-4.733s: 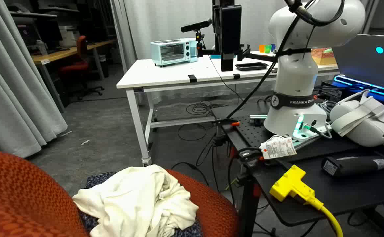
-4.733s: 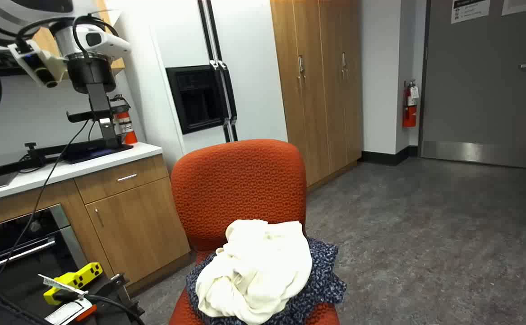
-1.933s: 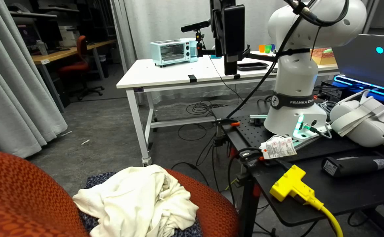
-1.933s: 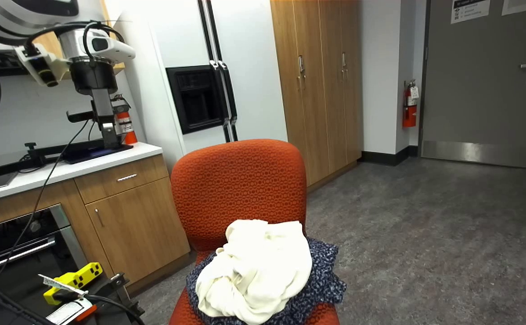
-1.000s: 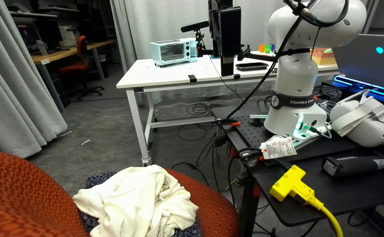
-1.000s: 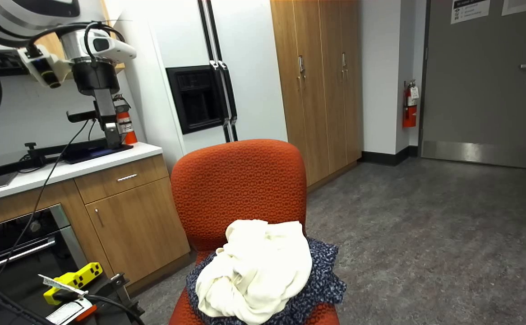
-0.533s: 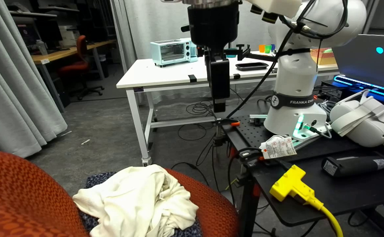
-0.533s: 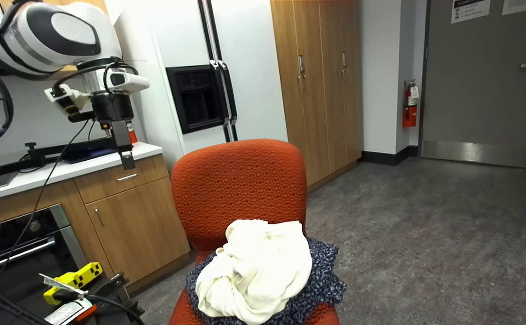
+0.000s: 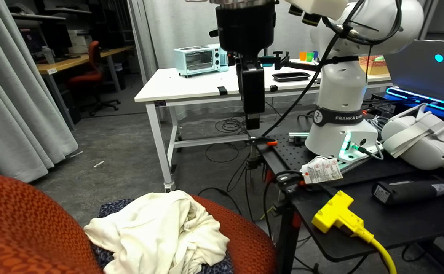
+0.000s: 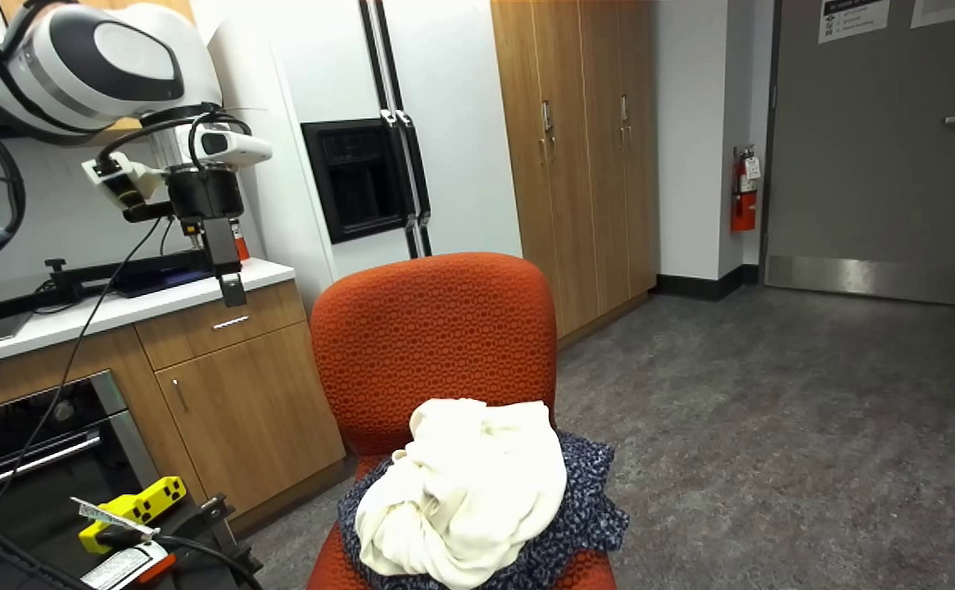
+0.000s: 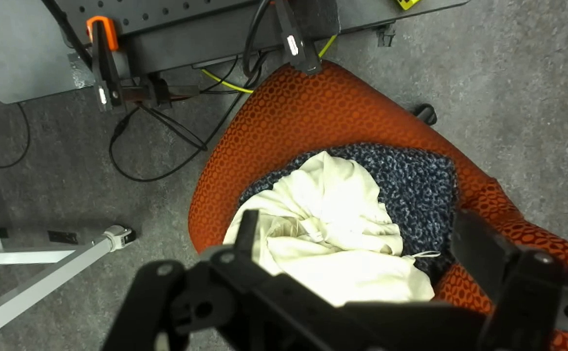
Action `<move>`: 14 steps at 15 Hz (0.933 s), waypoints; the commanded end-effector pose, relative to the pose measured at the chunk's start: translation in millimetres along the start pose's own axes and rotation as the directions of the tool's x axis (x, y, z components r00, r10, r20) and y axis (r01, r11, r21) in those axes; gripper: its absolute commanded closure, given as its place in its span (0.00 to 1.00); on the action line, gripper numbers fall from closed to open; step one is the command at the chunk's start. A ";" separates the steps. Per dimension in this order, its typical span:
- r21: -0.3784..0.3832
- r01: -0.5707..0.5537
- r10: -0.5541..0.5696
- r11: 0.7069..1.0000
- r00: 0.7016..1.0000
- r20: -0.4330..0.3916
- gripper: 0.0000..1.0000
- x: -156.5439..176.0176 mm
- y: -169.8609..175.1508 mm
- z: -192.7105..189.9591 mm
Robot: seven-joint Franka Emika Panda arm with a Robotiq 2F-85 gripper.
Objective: Hang the white blanket on the backrest of the orange chair
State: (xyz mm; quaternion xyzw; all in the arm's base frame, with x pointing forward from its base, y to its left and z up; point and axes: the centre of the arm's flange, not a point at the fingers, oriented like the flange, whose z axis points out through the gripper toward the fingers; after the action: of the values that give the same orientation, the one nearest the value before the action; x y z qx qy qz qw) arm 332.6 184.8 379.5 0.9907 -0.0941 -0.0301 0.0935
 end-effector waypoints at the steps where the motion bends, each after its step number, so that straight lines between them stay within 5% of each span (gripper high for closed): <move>1: -0.018 -0.003 0.003 1.000 1.000 0.003 0.00 -0.1 1.2 0.0; 14: -0.032 0.029 -0.029 0.999 1.000 -0.011 0.00 3.1 -0.2 -3.3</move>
State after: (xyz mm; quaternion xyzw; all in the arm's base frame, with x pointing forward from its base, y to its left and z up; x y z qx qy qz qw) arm 335.9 184.9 382.6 0.9905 -0.0788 -0.0273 0.1094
